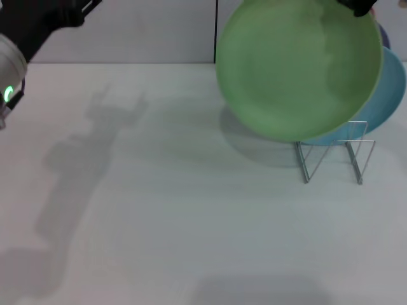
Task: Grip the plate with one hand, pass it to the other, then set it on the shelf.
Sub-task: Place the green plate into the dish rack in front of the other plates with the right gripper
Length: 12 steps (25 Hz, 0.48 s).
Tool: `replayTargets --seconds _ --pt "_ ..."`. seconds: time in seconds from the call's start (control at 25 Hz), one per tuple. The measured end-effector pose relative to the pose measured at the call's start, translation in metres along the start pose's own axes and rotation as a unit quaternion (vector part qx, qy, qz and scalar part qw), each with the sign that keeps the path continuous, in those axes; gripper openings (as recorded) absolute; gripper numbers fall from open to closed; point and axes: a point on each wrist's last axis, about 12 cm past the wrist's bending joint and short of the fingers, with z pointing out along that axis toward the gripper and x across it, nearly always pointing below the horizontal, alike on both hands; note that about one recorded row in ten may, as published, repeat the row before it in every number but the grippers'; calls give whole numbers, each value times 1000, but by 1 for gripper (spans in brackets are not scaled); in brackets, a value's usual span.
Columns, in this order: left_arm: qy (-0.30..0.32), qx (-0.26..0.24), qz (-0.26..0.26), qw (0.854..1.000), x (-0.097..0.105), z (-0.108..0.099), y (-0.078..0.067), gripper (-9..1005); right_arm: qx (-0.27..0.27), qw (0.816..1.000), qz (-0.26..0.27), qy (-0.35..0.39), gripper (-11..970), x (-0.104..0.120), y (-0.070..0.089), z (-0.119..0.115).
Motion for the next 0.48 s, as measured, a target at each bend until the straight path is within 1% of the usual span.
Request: replayTargets --seconds 0.04,0.08,0.12,0.16,0.24,0.28,0.32,0.4,0.48 --pt "0 -4 -1 1000 6 -1 0 813 6 1000 -20 -2 27 -2 0 -5" --pt "-4 -13 -4 1000 17 -2 -1 813 19 998 -66 -7 27 -5 1 -14" --pt "-4 -13 -4 1000 17 -2 -1 813 19 998 -66 -7 27 -5 1 -14" --pt "-3 -23 -14 1000 29 -3 0 813 27 996 -87 -9 27 -6 1 -18" --pt "-1 -25 -19 1000 33 -4 1 813 35 993 -114 -11 27 -6 1 -22" --pt "3 -28 -27 999 41 -5 0 813 39 990 -137 -11 26 -6 0 -25" --pt "3 -28 -27 999 41 -5 0 813 39 990 -137 -11 26 -6 0 -25" --pt "1 -28 -28 999 49 -7 -4 813 42 986 -164 -8 26 -2 2 -28" --pt "2 -29 -27 999 53 -7 -5 813 42 984 -174 -7 25 -2 4 -30"
